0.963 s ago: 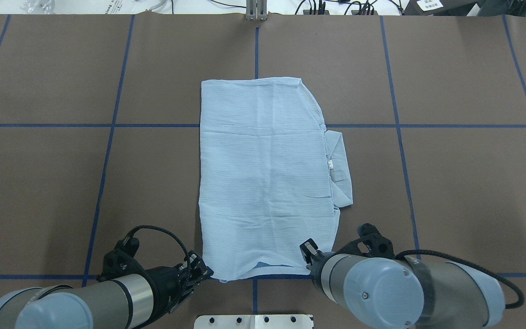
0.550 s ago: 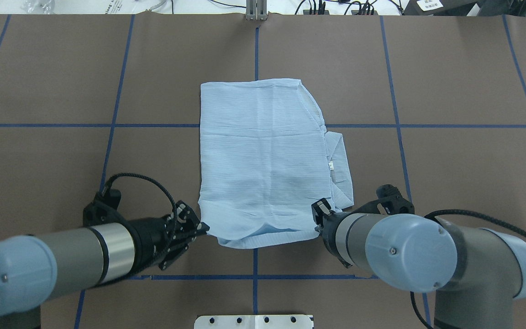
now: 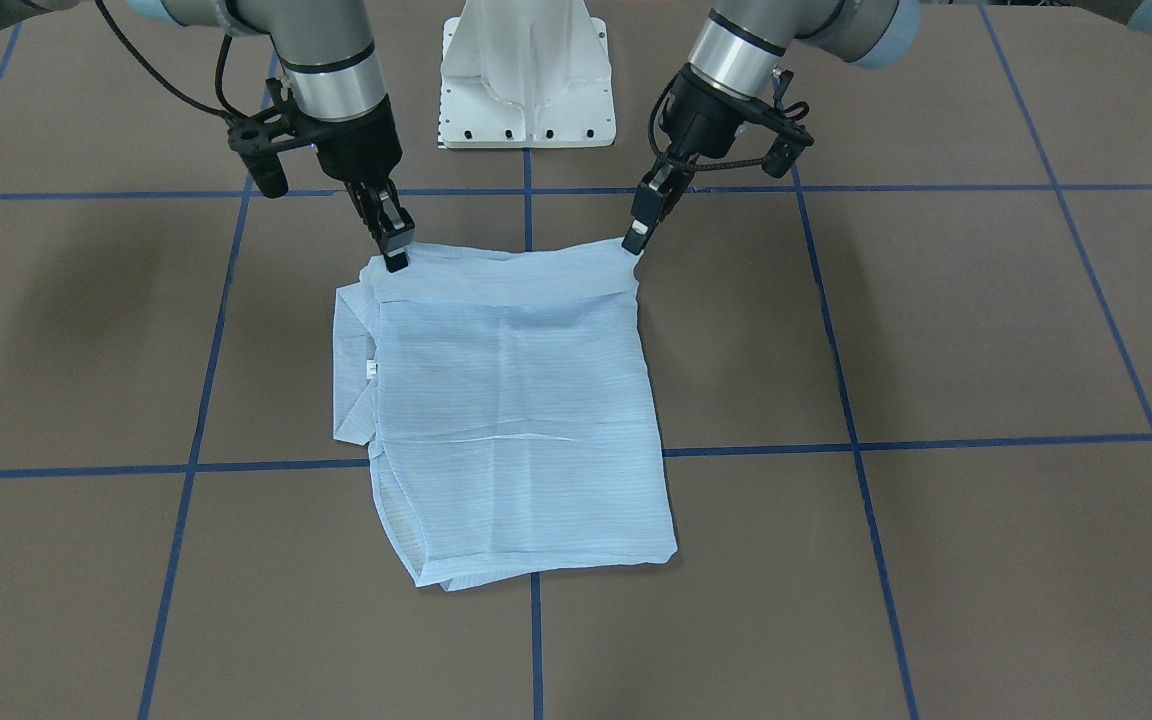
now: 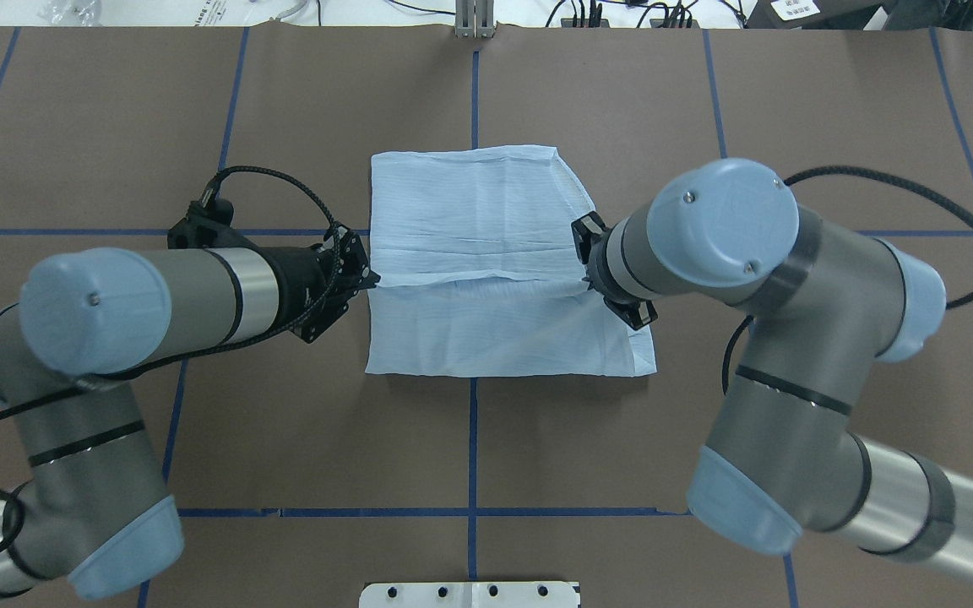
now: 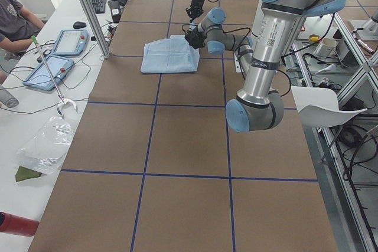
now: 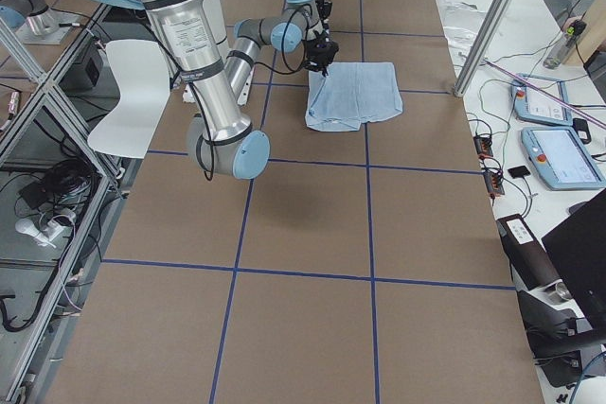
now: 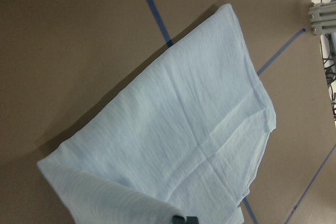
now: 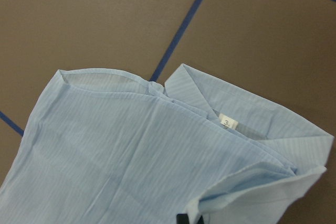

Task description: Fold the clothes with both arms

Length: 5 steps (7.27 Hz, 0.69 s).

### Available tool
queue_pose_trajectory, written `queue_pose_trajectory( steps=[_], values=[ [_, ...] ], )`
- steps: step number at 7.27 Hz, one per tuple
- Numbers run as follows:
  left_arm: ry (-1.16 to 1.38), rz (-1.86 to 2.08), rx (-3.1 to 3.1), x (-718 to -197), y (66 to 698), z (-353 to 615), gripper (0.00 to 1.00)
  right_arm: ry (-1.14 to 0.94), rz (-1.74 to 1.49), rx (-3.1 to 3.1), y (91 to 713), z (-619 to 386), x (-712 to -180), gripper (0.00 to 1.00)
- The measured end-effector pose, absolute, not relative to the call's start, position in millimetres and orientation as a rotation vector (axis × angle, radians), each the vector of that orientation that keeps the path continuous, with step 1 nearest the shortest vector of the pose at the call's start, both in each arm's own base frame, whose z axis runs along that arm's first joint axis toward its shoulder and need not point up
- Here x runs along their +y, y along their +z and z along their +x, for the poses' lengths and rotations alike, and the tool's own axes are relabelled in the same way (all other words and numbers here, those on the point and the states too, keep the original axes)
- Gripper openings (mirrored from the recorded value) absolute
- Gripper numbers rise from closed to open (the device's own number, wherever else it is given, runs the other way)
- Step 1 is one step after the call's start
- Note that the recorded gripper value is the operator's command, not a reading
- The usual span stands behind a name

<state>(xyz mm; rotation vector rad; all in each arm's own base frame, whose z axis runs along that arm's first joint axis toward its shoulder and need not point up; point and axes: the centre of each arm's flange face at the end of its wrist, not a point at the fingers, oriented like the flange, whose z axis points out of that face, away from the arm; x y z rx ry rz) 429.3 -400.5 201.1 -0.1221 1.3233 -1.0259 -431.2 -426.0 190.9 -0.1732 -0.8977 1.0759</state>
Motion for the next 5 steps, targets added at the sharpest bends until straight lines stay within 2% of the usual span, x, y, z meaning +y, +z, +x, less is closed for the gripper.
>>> queue_pose_trajectory(
  steps=[3,5],
  values=[
    [-1.034,-0.004,1.282,-492,224,456,0.0,1.034,-0.157,-0.867,211,-473,-528,0.0],
    [-1.028,0.044,1.275,-538,246,478,0.0,0.993,-0.146,-0.836,224,-504,-576,0.0]
  ],
)
